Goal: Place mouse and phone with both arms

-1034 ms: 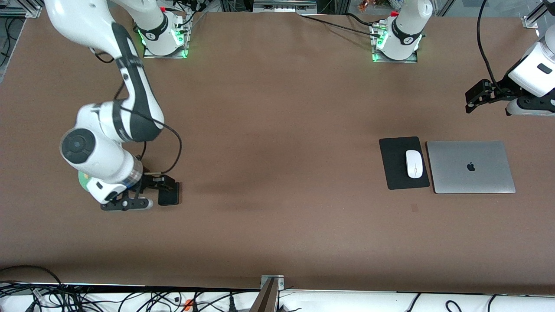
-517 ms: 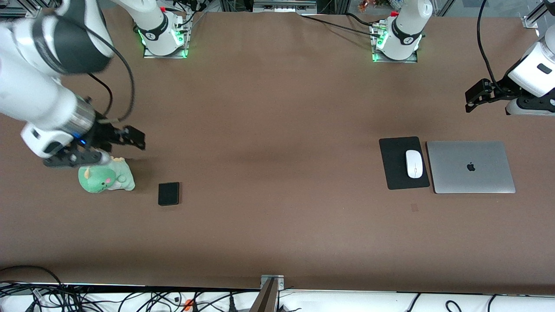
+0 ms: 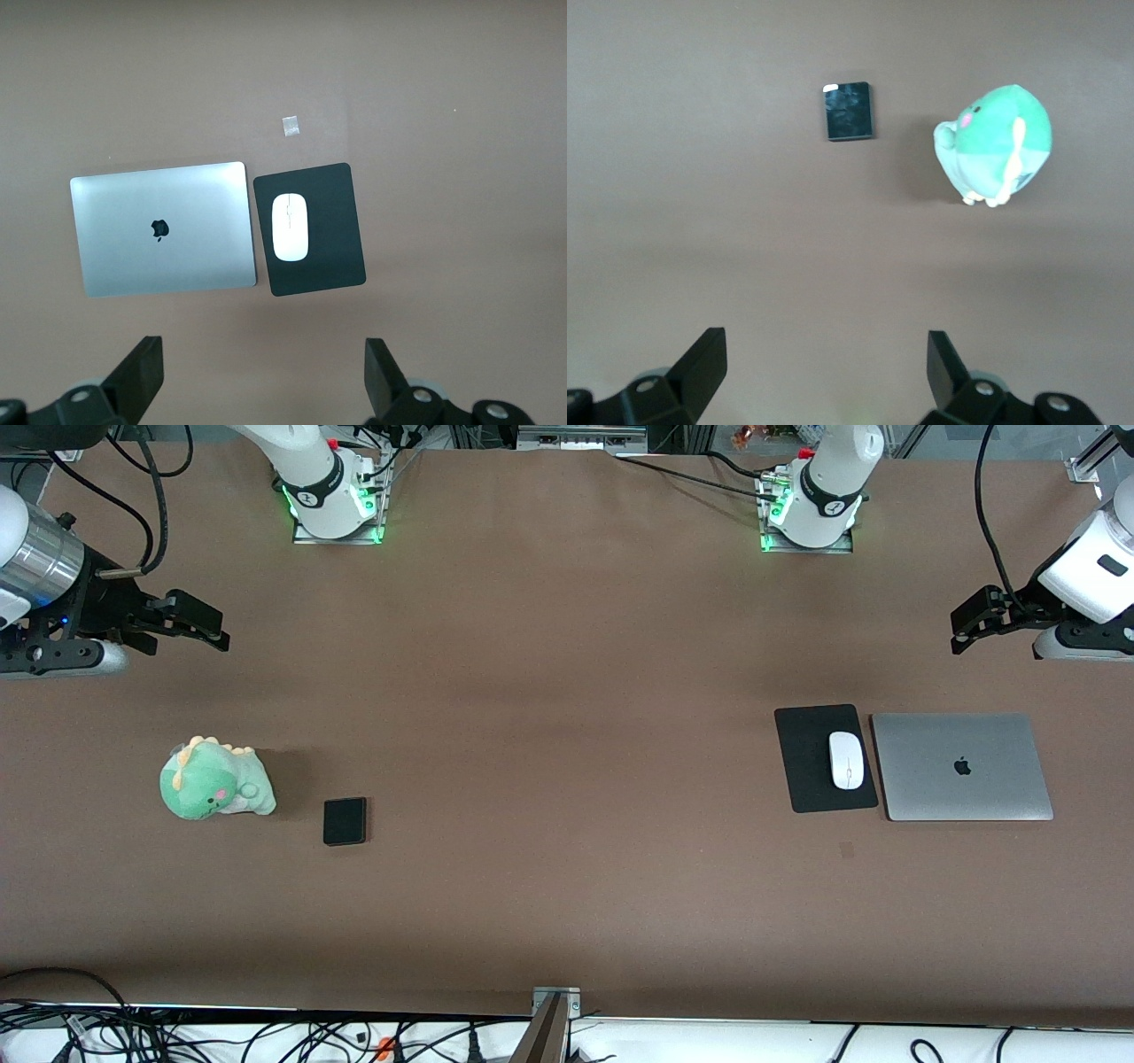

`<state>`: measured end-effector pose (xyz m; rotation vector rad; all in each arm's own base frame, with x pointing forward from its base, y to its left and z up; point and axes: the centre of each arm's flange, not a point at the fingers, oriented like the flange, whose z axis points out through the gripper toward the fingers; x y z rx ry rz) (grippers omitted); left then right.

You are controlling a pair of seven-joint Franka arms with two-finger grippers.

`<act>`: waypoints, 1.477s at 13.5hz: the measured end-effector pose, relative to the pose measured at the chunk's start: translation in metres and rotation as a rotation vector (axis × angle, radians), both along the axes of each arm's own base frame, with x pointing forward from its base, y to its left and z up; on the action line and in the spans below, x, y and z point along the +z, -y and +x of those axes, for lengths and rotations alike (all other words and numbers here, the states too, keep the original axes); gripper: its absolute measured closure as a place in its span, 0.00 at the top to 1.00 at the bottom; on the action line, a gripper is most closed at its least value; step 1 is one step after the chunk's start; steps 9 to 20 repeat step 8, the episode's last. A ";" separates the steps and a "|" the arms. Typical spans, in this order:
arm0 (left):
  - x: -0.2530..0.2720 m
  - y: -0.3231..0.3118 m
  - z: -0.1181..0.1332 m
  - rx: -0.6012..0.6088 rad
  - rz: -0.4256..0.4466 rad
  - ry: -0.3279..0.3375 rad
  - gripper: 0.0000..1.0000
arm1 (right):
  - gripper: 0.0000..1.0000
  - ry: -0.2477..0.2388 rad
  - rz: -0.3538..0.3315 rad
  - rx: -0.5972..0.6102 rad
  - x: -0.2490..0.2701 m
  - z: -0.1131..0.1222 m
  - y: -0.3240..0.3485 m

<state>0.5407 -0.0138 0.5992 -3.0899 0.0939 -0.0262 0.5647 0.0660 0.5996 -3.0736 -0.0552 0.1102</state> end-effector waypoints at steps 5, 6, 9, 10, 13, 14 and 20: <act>0.000 0.000 0.000 0.000 0.000 -0.004 1.00 | 1.00 -0.007 -0.019 0.045 -0.005 -0.001 0.001; 0.000 0.000 0.000 0.000 0.000 -0.004 1.00 | 1.00 -0.005 -0.019 0.045 -0.006 0.000 0.001; 0.000 0.000 -0.001 0.001 0.000 -0.005 1.00 | 1.00 0.002 -0.019 0.050 -0.003 0.001 0.001; 0.000 0.000 -0.001 0.001 0.000 -0.005 1.00 | 1.00 0.002 -0.019 0.050 -0.003 0.001 0.001; 0.000 0.000 -0.001 0.001 0.000 -0.005 1.00 | 1.00 0.002 -0.019 0.050 -0.003 0.001 0.001; 0.000 0.000 -0.001 0.001 0.000 -0.005 1.00 | 1.00 0.002 -0.019 0.050 -0.003 0.001 0.001; 0.000 0.000 -0.001 0.001 0.000 -0.005 1.00 | 1.00 0.002 -0.019 0.050 -0.003 0.001 0.001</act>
